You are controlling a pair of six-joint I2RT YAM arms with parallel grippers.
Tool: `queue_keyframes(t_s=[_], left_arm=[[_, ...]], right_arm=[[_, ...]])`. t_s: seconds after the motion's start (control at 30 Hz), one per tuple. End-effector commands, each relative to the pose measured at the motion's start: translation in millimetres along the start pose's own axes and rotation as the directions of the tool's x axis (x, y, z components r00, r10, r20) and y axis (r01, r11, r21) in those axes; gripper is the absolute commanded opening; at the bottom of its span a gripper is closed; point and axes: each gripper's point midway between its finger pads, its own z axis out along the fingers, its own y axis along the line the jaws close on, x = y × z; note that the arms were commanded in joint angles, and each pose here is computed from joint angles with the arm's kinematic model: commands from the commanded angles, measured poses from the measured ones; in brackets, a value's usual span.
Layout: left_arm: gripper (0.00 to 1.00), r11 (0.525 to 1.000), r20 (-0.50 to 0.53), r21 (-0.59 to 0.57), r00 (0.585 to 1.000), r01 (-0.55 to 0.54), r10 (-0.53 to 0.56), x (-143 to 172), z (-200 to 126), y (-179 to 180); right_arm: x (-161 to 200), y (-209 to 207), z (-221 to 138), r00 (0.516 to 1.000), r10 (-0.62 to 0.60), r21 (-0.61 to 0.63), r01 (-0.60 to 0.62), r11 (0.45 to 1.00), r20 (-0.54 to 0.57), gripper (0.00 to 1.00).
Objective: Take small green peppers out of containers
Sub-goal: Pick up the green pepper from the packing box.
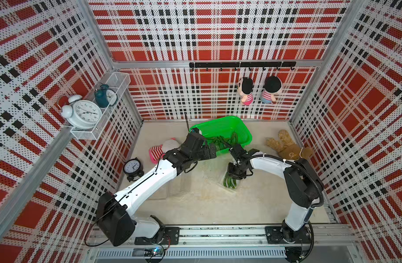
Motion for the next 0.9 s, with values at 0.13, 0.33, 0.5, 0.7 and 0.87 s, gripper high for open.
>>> queue_keyframes(t_s=[0.13,0.33,0.5,0.7,0.87], left_arm=[[0.99,1.000,0.042,0.017,0.999,0.005,-0.005,-13.9,-2.3,-11.9],[0.99,1.000,0.040,0.019,0.999,0.005,-0.006,-11.0,-2.0,-14.9],[0.99,1.000,0.047,0.019,0.999,0.011,-0.012,-10.6,-4.9,-15.4],[0.99,1.000,0.047,0.018,0.999,0.014,-0.015,-8.9,-6.1,-14.3],[0.99,1.000,0.050,0.016,0.999,0.010,-0.010,-11.8,-4.5,-15.6]], right_arm=[[2.2,-0.6,-14.3,1.000,0.002,-0.030,-0.001,1.000,0.031,0.33],[1.7,0.9,-6.2,1.000,-0.004,-0.037,0.005,0.999,0.016,0.21],[-0.7,5.6,-8.8,1.000,-0.011,-0.047,0.012,0.999,0.020,0.13],[1.8,8.6,-34.8,0.998,-0.030,-0.055,0.032,0.998,0.049,0.10],[0.6,17.6,-75.0,0.993,-0.042,-0.081,0.051,0.995,0.113,0.10]])
